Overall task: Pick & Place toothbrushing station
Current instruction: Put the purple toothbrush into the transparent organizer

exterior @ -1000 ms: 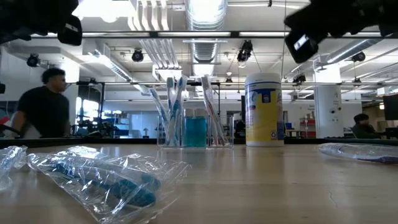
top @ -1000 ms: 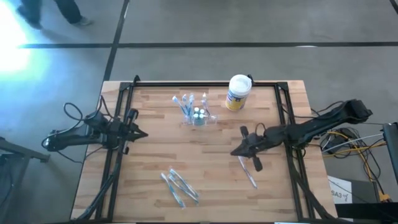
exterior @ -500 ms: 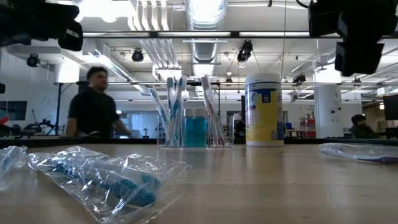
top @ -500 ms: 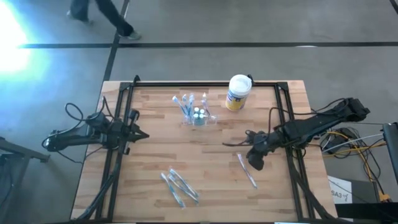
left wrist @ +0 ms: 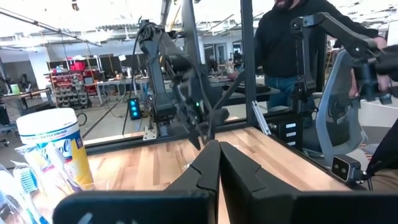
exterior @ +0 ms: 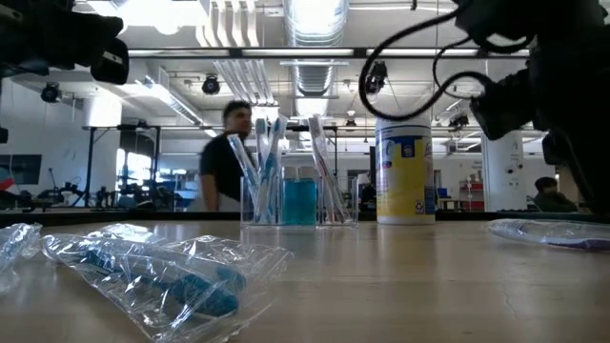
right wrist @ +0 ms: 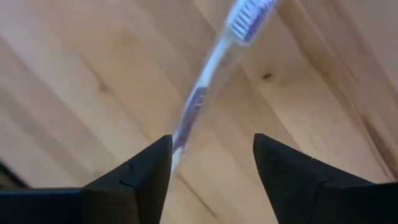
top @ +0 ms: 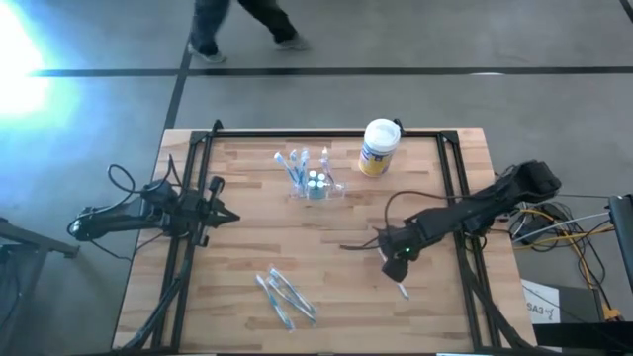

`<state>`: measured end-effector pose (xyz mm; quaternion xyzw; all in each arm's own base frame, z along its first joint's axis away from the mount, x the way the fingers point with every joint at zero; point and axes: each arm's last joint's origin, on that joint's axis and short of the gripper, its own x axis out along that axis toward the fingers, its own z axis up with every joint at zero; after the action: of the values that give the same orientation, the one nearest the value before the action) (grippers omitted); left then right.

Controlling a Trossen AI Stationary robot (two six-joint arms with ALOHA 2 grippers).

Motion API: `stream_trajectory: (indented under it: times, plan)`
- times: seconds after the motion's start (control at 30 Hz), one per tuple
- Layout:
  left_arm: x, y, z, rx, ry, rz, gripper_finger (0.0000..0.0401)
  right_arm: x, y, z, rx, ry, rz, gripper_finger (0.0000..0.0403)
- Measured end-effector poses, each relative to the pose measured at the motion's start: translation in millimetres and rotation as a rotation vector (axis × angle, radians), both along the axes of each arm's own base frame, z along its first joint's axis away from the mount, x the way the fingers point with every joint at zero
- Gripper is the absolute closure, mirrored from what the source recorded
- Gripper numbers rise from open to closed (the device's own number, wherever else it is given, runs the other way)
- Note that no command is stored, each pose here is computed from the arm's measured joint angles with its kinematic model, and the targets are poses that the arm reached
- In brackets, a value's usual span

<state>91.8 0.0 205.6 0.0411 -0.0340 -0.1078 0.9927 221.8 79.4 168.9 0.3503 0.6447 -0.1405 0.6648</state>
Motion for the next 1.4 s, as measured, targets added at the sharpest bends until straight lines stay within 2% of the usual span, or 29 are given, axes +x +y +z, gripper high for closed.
stream_trajectory:
  times: [0.13,0.37,0.6,0.73,1.27,1.4]
  plan:
    - [0.0,-0.1,0.0,0.000,0.000,-0.004,0.0392,5.4,3.0,-13.9,-0.006,0.041,0.016,0.0165]
    - [0.0,-0.1,-0.1,0.000,0.001,-0.005,0.0387,18.8,8.2,-25.7,0.004,-0.019,0.025,0.0144]
    - [0.0,-0.2,-0.1,-0.005,0.002,-0.009,0.0384,22.6,9.0,-43.1,-0.028,0.050,0.035,0.0154]
    - [-0.1,-0.3,-0.2,-0.010,0.004,-0.013,0.0389,22.5,8.6,-46.8,-0.049,0.061,0.050,0.0185]
    - [-0.1,-0.4,-0.2,-0.010,0.004,-0.013,0.0381,18.1,5.4,-45.8,-0.121,0.046,0.119,0.0370]
    - [-0.1,-0.3,-0.1,-0.008,0.003,-0.013,0.0385,17.7,5.0,-28.4,-0.117,-0.047,0.147,0.0384]
